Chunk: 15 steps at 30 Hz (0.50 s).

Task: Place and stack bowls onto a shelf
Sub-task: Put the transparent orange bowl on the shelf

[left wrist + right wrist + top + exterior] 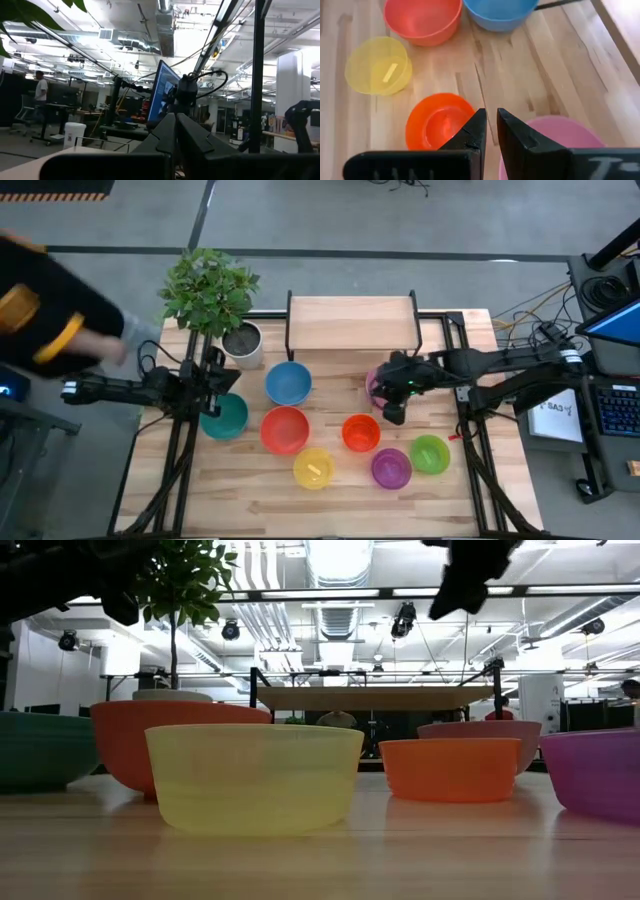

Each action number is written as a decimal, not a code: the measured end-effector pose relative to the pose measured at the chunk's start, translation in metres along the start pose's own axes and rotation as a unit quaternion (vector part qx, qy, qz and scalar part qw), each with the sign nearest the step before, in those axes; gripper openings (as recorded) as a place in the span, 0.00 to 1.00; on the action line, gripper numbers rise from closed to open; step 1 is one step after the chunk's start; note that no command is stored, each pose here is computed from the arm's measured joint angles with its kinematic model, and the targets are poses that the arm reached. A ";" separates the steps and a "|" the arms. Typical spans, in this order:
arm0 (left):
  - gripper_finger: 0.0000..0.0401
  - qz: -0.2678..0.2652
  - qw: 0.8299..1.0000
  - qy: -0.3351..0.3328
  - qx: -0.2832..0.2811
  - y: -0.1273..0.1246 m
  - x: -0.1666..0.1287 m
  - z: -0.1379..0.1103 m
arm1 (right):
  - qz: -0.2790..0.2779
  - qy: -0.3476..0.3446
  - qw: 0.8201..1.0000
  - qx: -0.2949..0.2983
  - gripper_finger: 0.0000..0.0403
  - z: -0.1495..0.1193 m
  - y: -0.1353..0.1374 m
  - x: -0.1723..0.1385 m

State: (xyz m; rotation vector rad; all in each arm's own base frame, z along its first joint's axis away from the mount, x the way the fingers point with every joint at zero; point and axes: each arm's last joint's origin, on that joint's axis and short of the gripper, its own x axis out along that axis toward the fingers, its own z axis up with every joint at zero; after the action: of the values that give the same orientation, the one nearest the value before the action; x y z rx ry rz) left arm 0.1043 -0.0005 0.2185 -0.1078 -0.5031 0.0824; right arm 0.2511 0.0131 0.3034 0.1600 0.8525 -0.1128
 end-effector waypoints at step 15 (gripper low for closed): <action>0.00 0.015 1.000 -0.008 0.001 0.001 0.000 0.001 | 0.079 0.120 0.983 -0.118 0.08 0.023 0.018 0.096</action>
State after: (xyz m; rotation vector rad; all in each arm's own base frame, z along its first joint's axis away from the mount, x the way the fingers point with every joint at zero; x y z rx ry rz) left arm 0.1036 0.0005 0.2196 -0.1123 -0.5174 0.1139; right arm 0.3341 0.0236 0.2477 0.0178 1.0817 0.1604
